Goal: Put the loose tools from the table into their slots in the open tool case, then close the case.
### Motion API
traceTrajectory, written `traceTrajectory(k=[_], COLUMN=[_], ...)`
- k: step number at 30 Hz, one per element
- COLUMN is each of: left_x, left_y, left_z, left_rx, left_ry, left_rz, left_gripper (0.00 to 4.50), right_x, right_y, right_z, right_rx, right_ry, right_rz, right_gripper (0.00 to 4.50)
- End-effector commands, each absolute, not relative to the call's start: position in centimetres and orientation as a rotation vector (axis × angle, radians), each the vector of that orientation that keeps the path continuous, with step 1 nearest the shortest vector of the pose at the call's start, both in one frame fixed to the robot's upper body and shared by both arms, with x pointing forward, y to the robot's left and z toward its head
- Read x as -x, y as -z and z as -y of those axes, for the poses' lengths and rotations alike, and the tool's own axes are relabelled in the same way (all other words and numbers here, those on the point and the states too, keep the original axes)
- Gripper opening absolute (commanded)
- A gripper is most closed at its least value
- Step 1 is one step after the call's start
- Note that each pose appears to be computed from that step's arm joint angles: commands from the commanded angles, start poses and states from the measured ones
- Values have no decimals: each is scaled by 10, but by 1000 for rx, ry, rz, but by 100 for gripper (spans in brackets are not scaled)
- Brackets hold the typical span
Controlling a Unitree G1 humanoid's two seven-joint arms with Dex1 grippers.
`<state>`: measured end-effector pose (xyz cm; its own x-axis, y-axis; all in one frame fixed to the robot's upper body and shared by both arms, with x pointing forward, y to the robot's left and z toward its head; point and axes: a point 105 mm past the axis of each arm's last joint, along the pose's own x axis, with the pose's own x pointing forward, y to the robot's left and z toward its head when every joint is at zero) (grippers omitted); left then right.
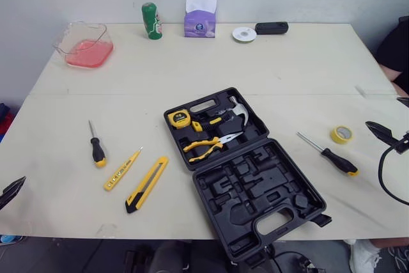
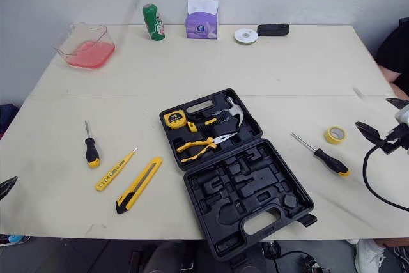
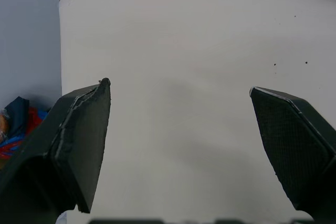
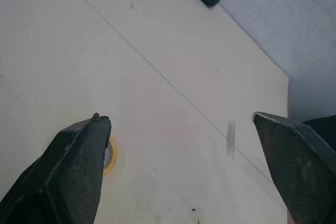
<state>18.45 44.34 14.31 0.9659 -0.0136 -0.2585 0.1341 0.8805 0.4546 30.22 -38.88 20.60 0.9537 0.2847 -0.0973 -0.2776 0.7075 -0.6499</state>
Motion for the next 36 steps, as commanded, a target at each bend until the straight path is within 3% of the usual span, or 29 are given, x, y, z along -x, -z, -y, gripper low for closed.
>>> traceTrajectory(k=[1, 9, 21, 27, 36], left_x=[-189, -208, -211, -214, -226], left_y=[-160, -177, -175, -175, -179], left_z=[-432, -398, -386, -378, -314], left_rx=[-468, -430, -415, -424, -409], left_ry=[105, 233, 244, 278, 498], left_rz=[-168, -100, -99, -115, -94], left_gripper=[446, 446, 446, 446, 446], right_x=[-300, -292, -295, -301, -316], right_y=[-219, -219, -218, -216, -215], right_z=[389, 394, 394, 374, 316], right_rx=[737, 735, 724, 708, 671], right_ry=[-325, -356, -348, -394, -614], right_rz=[21, -29, -18, 34, 21], right_gripper=[450, 450, 450, 450, 450])
